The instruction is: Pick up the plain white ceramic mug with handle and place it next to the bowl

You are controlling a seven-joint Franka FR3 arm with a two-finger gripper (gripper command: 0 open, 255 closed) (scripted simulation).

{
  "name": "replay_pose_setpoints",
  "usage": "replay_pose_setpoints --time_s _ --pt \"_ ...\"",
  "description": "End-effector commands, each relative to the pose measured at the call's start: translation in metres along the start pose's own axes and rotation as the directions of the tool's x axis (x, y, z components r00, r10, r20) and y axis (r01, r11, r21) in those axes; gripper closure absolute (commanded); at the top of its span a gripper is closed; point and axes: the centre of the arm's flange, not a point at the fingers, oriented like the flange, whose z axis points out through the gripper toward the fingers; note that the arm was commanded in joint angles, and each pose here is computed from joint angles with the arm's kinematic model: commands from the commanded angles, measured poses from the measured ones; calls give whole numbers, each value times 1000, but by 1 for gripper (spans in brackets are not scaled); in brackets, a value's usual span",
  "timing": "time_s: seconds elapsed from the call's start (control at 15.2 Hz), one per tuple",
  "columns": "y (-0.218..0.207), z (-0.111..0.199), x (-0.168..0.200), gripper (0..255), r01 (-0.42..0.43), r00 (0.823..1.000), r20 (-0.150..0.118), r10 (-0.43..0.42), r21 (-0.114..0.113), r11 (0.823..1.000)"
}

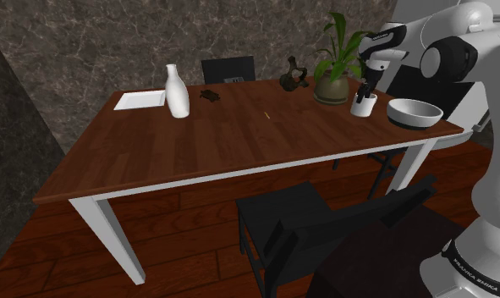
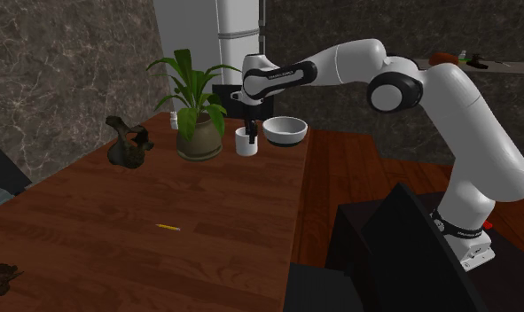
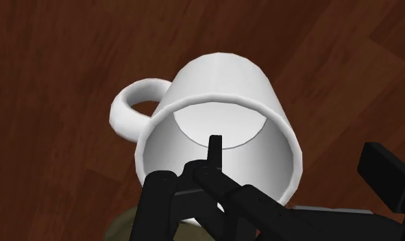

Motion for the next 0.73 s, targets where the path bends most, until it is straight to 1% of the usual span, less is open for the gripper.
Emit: replay_pose_setpoints --time_s 0.0,0.13,0.66 --pt "-1 -20 0 0 0 1000 0 0 0 1000" --pt "-1 -43 0 0 0 1000 0 0 0 1000" --pt "-1 -43 0 0 0 1000 0 0 0 1000"
